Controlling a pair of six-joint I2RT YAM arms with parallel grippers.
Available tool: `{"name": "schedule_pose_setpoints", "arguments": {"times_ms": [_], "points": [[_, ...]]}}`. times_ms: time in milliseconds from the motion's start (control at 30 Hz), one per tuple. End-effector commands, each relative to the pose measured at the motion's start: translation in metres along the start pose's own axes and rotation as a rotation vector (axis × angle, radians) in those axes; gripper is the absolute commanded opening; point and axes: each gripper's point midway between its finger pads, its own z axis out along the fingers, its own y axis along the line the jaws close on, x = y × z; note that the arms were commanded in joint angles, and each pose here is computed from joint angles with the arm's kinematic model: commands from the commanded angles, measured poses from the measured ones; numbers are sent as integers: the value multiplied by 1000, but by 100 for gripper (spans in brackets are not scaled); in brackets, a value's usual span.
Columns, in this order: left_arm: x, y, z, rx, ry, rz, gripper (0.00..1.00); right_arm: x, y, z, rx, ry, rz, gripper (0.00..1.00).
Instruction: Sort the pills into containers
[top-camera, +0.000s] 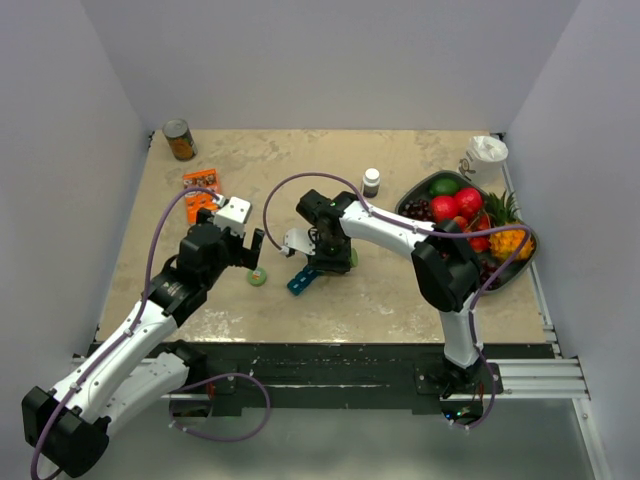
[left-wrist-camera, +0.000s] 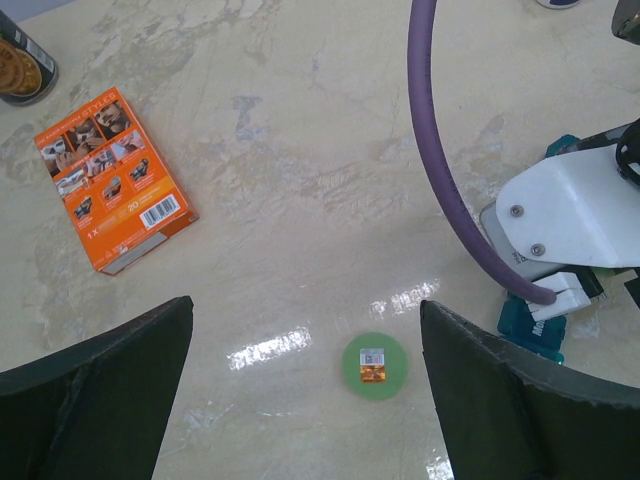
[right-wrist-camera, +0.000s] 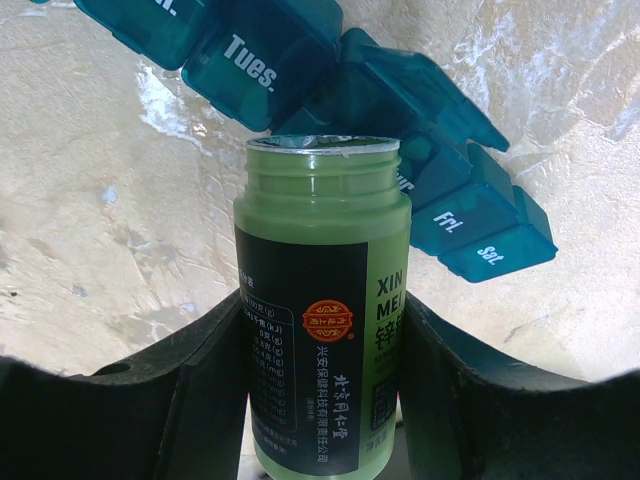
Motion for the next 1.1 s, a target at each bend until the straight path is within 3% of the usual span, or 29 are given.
{"name": "schedule_pose_setpoints", "arguments": {"times_ms": [0,1067], "points": [[-16,2,-2,0,-61,-2,100,-7,-10,-15,45,-11,-23,1],[-17,2,-2,10,-62,-4,100,-7,-15,-22,92,42,-71,2]]}}
